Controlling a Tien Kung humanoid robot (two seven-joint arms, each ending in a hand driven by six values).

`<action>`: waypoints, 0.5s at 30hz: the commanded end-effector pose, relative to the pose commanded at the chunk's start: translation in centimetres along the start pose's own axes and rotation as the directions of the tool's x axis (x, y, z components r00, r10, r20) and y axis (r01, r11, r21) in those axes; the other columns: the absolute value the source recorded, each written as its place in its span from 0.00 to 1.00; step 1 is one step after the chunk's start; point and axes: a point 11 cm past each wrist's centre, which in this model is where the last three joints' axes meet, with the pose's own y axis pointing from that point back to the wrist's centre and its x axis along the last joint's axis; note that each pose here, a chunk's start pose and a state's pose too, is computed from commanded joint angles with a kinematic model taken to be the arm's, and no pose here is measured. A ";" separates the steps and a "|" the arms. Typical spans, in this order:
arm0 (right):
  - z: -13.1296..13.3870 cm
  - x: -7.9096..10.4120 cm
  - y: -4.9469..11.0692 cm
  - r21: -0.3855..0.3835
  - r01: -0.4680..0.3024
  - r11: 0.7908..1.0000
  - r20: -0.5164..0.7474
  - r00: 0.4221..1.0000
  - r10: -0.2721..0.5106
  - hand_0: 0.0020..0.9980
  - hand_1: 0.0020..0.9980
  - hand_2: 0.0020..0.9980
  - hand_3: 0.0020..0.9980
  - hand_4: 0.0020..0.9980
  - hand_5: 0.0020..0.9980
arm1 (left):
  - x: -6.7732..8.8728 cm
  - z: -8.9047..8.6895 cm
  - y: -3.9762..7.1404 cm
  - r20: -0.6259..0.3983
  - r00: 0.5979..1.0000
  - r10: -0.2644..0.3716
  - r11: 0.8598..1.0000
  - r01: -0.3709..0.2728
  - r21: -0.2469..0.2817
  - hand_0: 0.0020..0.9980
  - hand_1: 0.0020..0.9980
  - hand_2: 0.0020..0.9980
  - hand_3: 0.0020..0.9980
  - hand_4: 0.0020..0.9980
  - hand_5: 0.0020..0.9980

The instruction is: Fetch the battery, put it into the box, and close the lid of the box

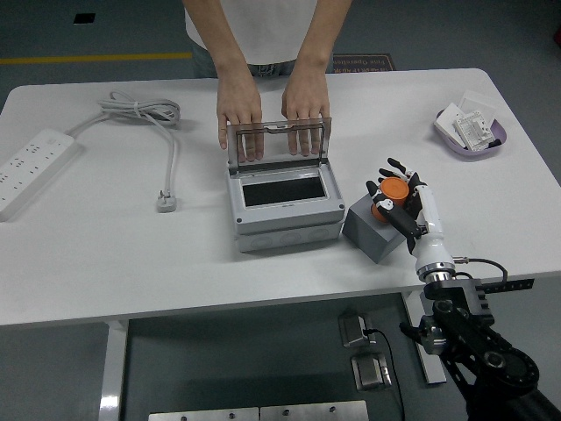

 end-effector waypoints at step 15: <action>0.1 0.2 0.0 -0.003 -0.011 1.000 -0.007 1.000 0.011 0.80 0.76 0.76 0.83 0.72 0.16 | 0.0 0.0 0.0 0.000 1.000 0.000 1.000 0.000 -0.001 0.68 0.68 0.66 0.76 0.72 0.43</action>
